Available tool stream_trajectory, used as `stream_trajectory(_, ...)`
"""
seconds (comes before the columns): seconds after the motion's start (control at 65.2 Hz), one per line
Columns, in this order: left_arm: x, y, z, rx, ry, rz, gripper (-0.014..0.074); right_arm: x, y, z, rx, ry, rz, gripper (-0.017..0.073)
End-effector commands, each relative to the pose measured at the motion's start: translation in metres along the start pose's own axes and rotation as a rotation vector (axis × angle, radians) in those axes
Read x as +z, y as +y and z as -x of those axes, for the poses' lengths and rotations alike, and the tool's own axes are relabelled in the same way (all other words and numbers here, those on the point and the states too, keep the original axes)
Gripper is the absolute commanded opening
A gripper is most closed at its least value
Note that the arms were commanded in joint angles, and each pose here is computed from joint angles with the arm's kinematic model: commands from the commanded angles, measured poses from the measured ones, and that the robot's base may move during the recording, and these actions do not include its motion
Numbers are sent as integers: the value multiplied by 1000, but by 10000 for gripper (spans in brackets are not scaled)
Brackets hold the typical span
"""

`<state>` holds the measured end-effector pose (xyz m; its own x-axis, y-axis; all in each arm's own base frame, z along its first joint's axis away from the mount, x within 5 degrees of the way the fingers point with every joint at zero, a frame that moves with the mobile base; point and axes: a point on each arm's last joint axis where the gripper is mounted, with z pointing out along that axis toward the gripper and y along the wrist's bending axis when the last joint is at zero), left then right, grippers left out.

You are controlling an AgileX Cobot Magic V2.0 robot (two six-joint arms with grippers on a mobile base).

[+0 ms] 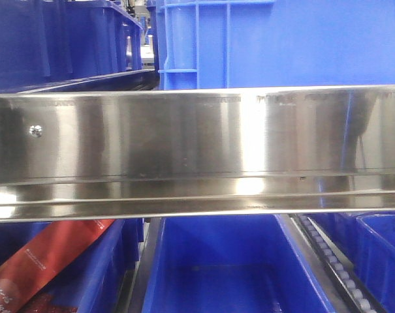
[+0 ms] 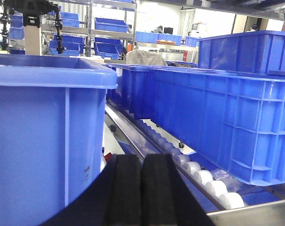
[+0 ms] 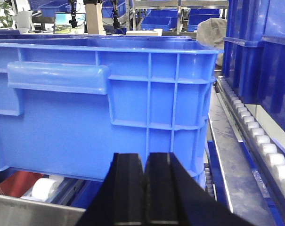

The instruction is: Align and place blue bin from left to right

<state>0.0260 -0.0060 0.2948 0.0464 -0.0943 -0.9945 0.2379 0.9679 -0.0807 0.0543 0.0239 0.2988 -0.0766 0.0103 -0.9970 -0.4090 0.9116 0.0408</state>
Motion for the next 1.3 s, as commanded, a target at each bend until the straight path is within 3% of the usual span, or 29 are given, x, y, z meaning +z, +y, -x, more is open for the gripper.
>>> stream_trajectory(0.0, -1, 0, 2, 6, -23, -5, -111, -1, 0, 2, -16, -30, -5, -162)
stream_trajectory(0.368, 0, 0, 0, 11, -18, 2, -111, -1, 0, 2, -16, -30, -5, -162)
stream_trajectory(0.506, 2, 7, -8, 106, 3, 139, -111, -1, 0, 2, -16, -30, -5, -162)
stream_trajectory(0.674, 11, 16, -37, 92, 24, 285, -111, -1, 0, 2, -16, -30, -5, -162)
stream_trajectory(0.736, 15, 19, -51, 77, 9, 318, -111, -1, 0, 2, -16, -30, -5, -162)
stream_trajectory(0.904, 19, 27, -74, 103, -121, 387, -111, -1, 0, 2, -16, -30, -5, -162)
stream_trajectory(0.935, 19, 28, -78, 93, -79, 397, -111, -1, 0, 2, -16, -30, -5, -162)
stream_trajectory(1.288, 21, 23, -80, 72, -50, 301, -111, -1, 0, 2, -16, -30, -4, -162)
